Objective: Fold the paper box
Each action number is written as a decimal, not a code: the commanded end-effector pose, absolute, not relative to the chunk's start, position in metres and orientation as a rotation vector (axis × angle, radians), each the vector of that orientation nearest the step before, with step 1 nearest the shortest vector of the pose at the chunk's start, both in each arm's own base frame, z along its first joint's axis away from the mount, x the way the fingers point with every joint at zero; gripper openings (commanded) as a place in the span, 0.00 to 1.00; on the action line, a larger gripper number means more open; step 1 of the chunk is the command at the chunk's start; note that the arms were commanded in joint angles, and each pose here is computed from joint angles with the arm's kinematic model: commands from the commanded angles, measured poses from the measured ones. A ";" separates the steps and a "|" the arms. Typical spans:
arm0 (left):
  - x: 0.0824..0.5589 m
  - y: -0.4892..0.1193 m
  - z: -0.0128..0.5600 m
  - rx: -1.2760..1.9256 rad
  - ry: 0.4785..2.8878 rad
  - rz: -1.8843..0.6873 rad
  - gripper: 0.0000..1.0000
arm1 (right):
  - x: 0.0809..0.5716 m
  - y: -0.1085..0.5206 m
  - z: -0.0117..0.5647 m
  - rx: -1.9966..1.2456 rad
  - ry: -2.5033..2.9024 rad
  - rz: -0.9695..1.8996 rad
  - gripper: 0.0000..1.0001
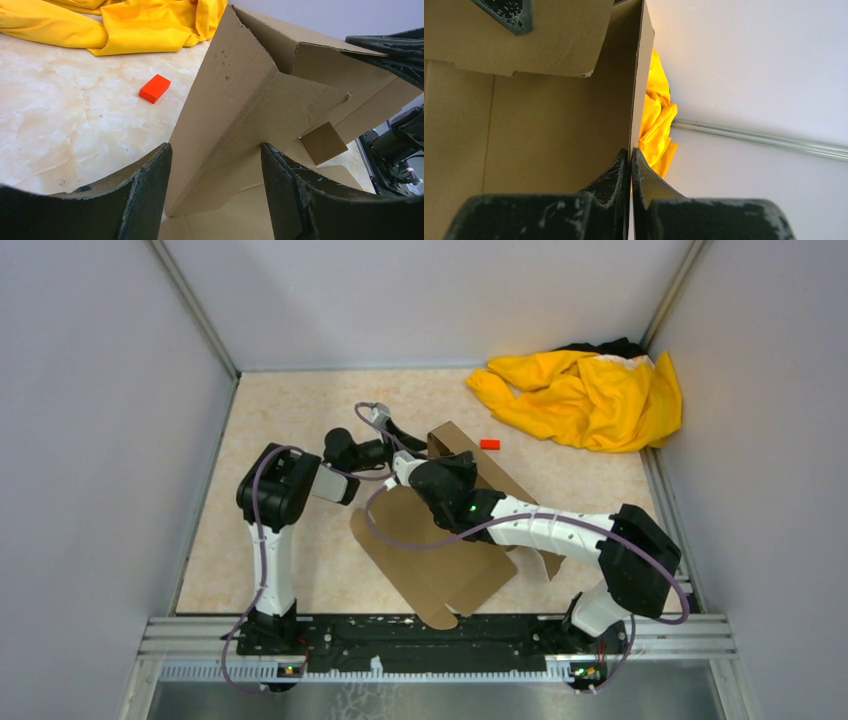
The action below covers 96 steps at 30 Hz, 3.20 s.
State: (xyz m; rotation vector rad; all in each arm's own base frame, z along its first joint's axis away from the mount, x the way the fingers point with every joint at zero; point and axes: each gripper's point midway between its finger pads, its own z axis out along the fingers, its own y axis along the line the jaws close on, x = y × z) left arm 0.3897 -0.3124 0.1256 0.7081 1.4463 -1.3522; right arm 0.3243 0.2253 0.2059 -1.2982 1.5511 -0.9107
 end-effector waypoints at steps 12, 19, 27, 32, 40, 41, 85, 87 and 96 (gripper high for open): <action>0.385 -0.313 0.127 0.740 1.401 -1.349 0.74 | 0.325 0.237 0.204 -1.318 1.581 -0.800 0.00; 0.382 -0.307 0.134 0.782 1.376 -1.393 0.75 | 0.324 0.235 0.200 -1.350 1.588 -0.822 0.00; 0.379 -0.299 0.137 0.789 1.349 -1.437 0.75 | 0.325 0.232 0.196 -1.370 1.588 -0.899 0.00; 0.378 -0.297 0.137 0.790 1.342 -1.445 0.75 | 0.328 0.230 0.197 -1.355 1.580 -0.979 0.00; 0.379 -0.298 0.142 0.805 1.323 -1.452 0.75 | 0.326 0.237 0.193 -1.377 1.558 -1.024 0.00; 0.380 -0.299 0.143 0.807 1.322 -1.455 0.75 | 0.325 0.238 0.193 -1.379 1.554 -1.024 0.00; 0.405 -0.283 0.154 0.760 1.283 -1.436 0.76 | 0.320 0.255 0.197 -1.378 1.538 -0.974 0.00; 0.403 -0.289 0.154 0.775 1.277 -1.442 0.76 | 0.320 0.256 0.198 -1.379 1.536 -0.970 0.00; 0.391 -0.308 0.155 0.812 1.276 -1.439 0.76 | 0.319 0.257 0.197 -1.379 1.538 -0.970 0.00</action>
